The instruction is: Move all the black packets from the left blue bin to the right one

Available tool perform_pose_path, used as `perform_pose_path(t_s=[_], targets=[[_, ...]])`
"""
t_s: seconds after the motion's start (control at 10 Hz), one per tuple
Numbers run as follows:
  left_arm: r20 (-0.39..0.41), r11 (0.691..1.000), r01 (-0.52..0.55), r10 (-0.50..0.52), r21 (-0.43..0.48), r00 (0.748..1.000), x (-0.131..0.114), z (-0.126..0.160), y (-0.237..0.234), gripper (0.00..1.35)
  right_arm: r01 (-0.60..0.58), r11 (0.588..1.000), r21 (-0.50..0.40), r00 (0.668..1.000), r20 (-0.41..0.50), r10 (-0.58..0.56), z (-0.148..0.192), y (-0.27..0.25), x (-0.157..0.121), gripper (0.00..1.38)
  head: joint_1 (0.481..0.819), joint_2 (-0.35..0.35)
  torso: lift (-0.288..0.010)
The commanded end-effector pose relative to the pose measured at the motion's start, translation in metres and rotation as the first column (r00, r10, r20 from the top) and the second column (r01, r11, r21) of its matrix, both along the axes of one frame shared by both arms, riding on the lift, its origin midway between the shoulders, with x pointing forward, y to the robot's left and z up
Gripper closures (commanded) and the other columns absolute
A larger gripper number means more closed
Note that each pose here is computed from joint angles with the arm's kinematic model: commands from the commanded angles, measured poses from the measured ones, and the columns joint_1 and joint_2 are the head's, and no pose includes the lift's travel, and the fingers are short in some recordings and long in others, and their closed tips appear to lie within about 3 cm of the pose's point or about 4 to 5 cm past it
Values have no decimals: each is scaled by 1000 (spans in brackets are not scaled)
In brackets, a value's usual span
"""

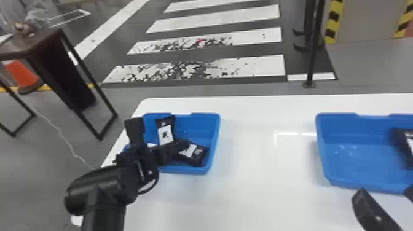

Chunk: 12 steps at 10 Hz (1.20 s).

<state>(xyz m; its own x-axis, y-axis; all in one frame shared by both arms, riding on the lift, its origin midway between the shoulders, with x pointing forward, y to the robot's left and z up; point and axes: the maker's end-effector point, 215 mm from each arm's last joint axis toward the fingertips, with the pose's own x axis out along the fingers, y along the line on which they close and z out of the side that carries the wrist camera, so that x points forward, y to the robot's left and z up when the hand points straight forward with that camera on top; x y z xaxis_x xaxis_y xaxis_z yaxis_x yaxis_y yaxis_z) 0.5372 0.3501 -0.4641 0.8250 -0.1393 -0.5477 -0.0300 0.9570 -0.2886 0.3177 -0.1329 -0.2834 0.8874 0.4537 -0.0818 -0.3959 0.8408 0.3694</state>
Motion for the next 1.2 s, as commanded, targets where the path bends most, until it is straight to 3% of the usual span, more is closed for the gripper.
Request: perform_pose_path(t_s=[0.0,0.1,0.4,0.5,0.6,0.7,0.8,1.1], targets=[[-43,999,35,-36,-23,998,-2,-9,-17,811,-1,1000,8,1000,-8,1,-3,1,0,128,695,283,-140],[-69,995,70,-75,-76,995,-4,-17,-39,809,-5,1000,8,1000,-7,5,-2,1,0,128,695,273,-140],[-107,992,72,-83,-101,991,-7,-21,-47,389,-9,1000,18,1000,-13,9,-4,3,0,128,695,235,-140],[-116,993,74,-85,-97,990,-7,-22,-47,410,-13,1000,24,1000,-18,14,-6,4,-1,128,695,230,-140],[-145,992,74,-88,-102,986,-11,-26,-48,728,-15,1000,28,1000,-22,16,-7,5,0,128,695,229,-140],[-152,994,66,-78,-86,985,-13,-27,-41,944,-18,999,30,999,-29,19,-10,5,-1,128,695,229,-140],[-124,997,66,-70,-37,990,-9,-24,-31,1239,-19,999,34,999,-31,20,-10,6,-1,128,695,234,-140],[-33,998,62,-61,30,998,-7,8,-13,1205,-26,999,36,999,-37,27,-11,8,-2,128,695,258,-140]])
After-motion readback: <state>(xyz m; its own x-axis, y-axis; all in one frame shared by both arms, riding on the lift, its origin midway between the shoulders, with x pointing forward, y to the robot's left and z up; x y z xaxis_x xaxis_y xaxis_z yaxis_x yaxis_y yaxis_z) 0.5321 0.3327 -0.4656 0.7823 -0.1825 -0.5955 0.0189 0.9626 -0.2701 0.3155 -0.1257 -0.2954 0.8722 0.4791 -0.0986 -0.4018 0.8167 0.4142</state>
